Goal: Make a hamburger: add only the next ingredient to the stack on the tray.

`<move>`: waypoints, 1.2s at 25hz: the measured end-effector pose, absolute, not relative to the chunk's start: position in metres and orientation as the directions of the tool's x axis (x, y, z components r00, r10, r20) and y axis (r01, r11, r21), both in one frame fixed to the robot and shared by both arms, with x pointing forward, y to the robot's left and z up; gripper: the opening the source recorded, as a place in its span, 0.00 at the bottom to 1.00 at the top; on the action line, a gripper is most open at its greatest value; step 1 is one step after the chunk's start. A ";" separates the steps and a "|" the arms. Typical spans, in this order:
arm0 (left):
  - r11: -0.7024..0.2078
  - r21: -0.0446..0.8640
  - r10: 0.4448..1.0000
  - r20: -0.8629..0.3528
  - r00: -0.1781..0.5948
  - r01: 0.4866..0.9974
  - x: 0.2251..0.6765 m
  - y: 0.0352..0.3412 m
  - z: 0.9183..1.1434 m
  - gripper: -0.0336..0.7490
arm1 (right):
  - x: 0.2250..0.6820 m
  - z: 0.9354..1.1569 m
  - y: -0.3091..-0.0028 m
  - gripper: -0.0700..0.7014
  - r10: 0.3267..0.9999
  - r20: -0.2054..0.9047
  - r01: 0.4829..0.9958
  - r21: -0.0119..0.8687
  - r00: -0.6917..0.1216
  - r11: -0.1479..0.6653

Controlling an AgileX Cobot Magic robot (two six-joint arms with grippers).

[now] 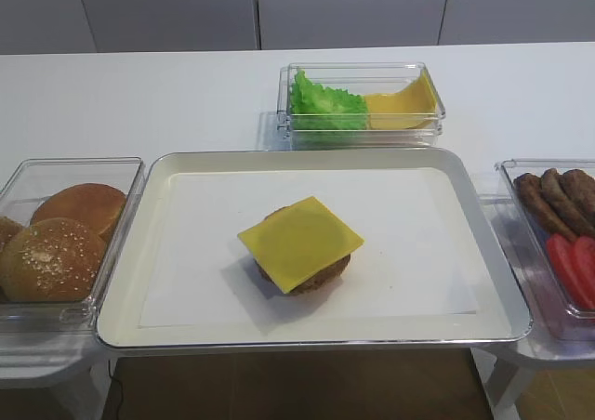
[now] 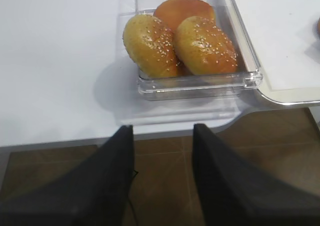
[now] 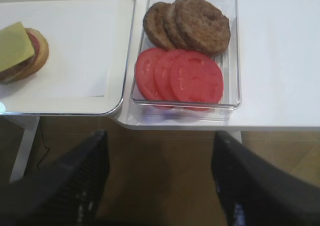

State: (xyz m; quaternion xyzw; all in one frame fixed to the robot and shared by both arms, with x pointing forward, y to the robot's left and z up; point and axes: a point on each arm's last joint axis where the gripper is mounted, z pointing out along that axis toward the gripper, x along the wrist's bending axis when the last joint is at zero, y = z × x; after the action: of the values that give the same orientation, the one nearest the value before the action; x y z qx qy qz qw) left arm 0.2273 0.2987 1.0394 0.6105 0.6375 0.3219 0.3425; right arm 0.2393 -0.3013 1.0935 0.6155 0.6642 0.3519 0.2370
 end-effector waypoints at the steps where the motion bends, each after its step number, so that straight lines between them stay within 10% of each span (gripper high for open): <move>1: 0.047 0.829 0.999 -0.044 -0.020 0.558 0.227 0.299 1.039 0.42 | 0.235 1.091 -0.302 0.74 0.983 0.121 0.640 0.769 -0.138 -0.005; 11: 0.047 0.829 0.999 -0.044 -0.020 0.558 0.227 0.299 1.039 0.42 | 0.219 1.059 -0.304 0.74 0.971 0.094 0.514 0.857 -0.219 0.033; 30: 0.047 0.829 0.999 -0.044 -0.020 0.558 0.227 0.299 1.039 0.42 | 0.229 1.043 -0.300 0.74 0.966 0.036 0.507 0.856 -0.257 0.103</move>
State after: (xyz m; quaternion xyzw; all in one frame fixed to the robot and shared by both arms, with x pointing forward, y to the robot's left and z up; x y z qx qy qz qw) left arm 0.2273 0.2987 1.0394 0.6105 0.6375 0.3219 0.3425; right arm 0.2294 -0.3003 1.0429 0.5377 0.6849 0.3991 0.2873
